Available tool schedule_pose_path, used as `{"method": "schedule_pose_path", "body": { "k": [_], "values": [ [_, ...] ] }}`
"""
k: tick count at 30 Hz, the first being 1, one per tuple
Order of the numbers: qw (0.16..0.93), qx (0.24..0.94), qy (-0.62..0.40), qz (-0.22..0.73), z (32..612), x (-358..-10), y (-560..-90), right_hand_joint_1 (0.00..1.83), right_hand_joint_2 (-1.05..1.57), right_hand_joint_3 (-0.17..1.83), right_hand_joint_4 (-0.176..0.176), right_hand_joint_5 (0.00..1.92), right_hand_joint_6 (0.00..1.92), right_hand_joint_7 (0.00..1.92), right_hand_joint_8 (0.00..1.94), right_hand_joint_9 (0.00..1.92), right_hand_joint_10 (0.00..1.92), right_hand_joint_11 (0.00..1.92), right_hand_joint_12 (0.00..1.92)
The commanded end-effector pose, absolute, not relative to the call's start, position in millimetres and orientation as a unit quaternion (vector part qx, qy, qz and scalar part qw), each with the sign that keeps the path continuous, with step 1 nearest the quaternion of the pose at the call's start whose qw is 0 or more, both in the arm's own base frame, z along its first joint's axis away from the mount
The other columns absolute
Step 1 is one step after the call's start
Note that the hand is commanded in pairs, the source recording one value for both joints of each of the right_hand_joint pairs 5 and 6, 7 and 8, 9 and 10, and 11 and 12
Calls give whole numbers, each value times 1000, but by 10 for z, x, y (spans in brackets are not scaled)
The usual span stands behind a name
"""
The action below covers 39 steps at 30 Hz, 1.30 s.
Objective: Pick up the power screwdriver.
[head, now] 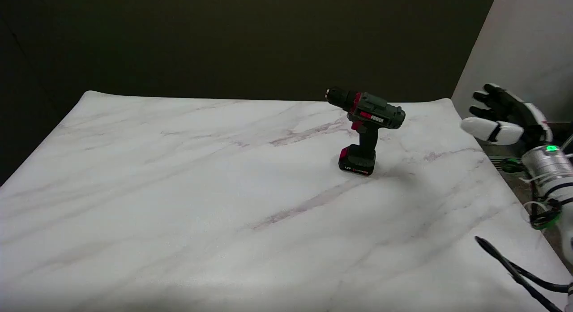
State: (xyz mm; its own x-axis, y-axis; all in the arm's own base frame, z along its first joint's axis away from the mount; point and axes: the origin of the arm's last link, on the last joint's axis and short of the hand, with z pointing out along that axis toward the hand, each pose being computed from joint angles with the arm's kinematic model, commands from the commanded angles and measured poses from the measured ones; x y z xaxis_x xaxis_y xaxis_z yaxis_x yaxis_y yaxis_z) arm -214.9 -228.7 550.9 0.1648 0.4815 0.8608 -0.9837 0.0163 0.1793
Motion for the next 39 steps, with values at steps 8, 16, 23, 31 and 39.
{"method": "schedule_pose_path", "body": {
  "k": [8, 16, 23, 31, 39],
  "values": [
    [568, 433, -465, 523, 4465, -2800, -3141, 1131, -127, 468, -176, 274, 274, 436, 436, 181, 181, 302, 302],
    [549, 449, -488, 509, 4242, -2816, -3354, 1129, -125, 468, -176, 277, 277, 441, 441, 188, 188, 267, 267],
    [542, 445, -504, 503, 4163, -2902, -3397, 1125, -143, 487, -176, 284, 284, 453, 453, 206, 206, 240, 240],
    [543, 437, -516, 498, 4132, -3002, -3394, 1123, -146, 480, -176, 288, 288, 458, 458, 217, 217, 220, 220],
    [537, 435, -526, 495, 4053, -3047, -3461, 1121, -139, 483, -176, 288, 288, 461, 461, 218, 218, 180, 180]
  ]
}}
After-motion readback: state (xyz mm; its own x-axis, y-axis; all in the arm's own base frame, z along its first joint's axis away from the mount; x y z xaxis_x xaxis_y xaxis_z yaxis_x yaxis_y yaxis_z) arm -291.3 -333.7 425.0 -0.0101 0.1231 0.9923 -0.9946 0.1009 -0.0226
